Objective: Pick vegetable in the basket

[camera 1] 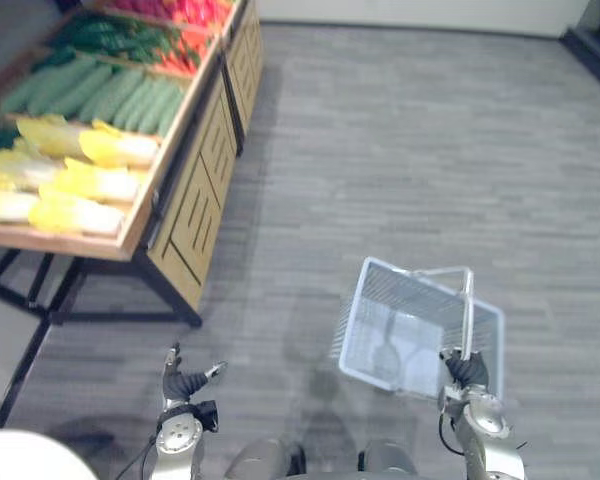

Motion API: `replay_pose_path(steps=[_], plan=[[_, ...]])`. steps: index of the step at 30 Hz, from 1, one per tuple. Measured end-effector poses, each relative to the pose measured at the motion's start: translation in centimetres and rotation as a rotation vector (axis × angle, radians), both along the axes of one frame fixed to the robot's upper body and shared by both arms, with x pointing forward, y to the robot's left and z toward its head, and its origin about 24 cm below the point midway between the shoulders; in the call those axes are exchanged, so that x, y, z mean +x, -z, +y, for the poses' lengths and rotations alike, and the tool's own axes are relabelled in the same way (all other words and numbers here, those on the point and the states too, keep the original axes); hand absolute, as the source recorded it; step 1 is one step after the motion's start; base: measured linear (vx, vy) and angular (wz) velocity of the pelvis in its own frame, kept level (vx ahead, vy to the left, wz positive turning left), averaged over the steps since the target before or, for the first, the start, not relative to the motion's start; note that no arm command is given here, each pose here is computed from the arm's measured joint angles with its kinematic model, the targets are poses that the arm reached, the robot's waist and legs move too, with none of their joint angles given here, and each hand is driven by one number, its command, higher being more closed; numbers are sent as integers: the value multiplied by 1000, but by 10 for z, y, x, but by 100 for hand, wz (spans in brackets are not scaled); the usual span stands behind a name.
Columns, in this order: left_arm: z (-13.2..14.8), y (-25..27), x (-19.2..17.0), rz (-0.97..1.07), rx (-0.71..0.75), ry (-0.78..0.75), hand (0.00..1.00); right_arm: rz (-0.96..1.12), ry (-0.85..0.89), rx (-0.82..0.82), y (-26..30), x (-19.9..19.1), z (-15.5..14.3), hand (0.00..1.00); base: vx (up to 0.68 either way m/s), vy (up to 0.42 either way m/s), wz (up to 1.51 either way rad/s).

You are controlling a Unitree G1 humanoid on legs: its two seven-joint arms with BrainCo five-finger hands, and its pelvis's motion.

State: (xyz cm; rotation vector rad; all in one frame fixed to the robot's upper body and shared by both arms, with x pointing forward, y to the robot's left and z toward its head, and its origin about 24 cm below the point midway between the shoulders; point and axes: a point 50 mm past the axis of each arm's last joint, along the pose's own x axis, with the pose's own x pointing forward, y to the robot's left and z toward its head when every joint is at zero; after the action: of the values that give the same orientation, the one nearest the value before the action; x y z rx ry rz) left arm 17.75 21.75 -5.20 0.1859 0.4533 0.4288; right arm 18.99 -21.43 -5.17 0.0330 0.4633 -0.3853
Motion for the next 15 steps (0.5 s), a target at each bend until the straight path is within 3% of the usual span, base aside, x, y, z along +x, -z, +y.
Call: replay_pose_path(steps=[7,15], plan=[[-13,8,2,35,-17,36,0,19,60,-21,2,-10,-16,100,612,-191,84],[-30,-14,13,-88,-46,31,0,-47,105,-39,-17,-23,-19,100,575,-211,65]])
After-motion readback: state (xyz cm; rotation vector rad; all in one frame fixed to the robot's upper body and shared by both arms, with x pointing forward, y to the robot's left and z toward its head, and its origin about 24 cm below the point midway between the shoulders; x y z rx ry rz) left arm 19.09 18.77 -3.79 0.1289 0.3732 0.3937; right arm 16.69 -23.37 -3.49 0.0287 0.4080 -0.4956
